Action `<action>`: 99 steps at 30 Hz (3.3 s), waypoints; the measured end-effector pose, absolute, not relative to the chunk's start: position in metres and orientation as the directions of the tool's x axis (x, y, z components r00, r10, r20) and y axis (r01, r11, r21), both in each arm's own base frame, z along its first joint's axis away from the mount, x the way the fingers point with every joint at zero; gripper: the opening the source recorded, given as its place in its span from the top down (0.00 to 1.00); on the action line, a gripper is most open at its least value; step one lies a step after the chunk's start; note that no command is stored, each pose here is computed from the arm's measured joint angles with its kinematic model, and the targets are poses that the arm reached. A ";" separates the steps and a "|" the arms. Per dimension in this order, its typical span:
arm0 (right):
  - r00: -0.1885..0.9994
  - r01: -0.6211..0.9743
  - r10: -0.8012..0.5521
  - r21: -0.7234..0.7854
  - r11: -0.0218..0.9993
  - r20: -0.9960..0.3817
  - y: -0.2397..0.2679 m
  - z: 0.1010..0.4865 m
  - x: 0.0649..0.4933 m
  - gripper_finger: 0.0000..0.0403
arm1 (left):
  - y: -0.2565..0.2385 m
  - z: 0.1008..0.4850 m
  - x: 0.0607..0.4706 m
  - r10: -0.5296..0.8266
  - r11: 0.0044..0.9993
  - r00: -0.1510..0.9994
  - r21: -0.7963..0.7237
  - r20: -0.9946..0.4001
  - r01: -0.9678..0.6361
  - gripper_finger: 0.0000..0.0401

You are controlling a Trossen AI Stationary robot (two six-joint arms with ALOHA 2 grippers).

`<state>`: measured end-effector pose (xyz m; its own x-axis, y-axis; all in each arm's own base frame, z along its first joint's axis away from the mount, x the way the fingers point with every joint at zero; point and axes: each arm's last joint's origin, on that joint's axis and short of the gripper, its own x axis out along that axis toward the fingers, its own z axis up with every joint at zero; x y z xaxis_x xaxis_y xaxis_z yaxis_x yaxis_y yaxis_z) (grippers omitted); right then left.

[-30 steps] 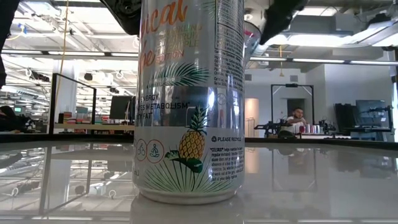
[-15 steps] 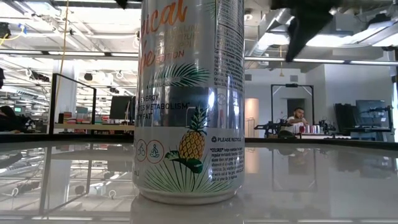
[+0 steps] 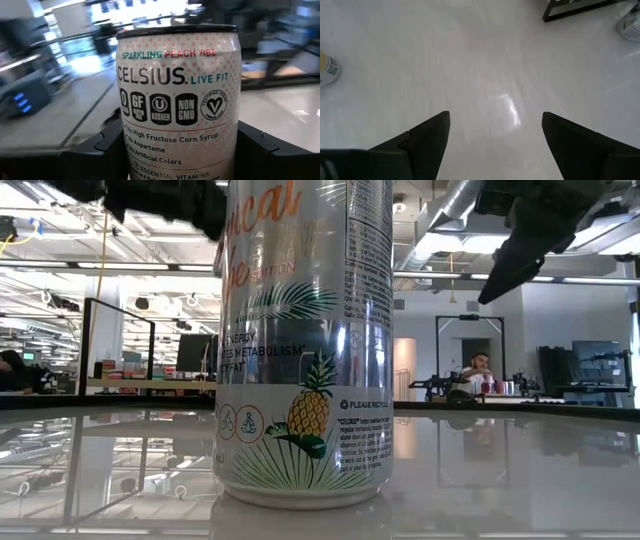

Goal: Place canned beverage on shelf
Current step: Put the right pink soda can on the shelf

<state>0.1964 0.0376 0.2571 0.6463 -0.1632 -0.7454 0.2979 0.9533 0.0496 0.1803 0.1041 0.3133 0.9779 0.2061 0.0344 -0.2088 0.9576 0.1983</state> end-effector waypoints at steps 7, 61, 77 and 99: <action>0.646 0.298 -0.164 0.048 0.953 -0.745 0.037 0.258 0.196 0.16 | 0.123 0.307 0.155 0.256 0.953 0.966 0.158 0.030 -0.258 0.43; 0.745 0.302 -0.168 0.102 0.948 -0.646 0.030 0.267 0.208 0.16 | 0.116 0.192 0.113 0.615 0.780 0.785 0.089 0.074 -0.619 0.43; 0.725 0.284 -0.165 0.072 0.956 -0.668 0.034 0.253 0.227 0.16 | 0.113 0.177 0.107 0.667 0.734 0.740 0.094 0.086 -0.673 0.43; 0.757 0.217 -0.149 0.030 0.976 -0.636 0.036 0.251 0.238 0.16 | 0.117 0.171 0.108 0.721 0.687 0.691 0.085 0.045 -0.722 0.33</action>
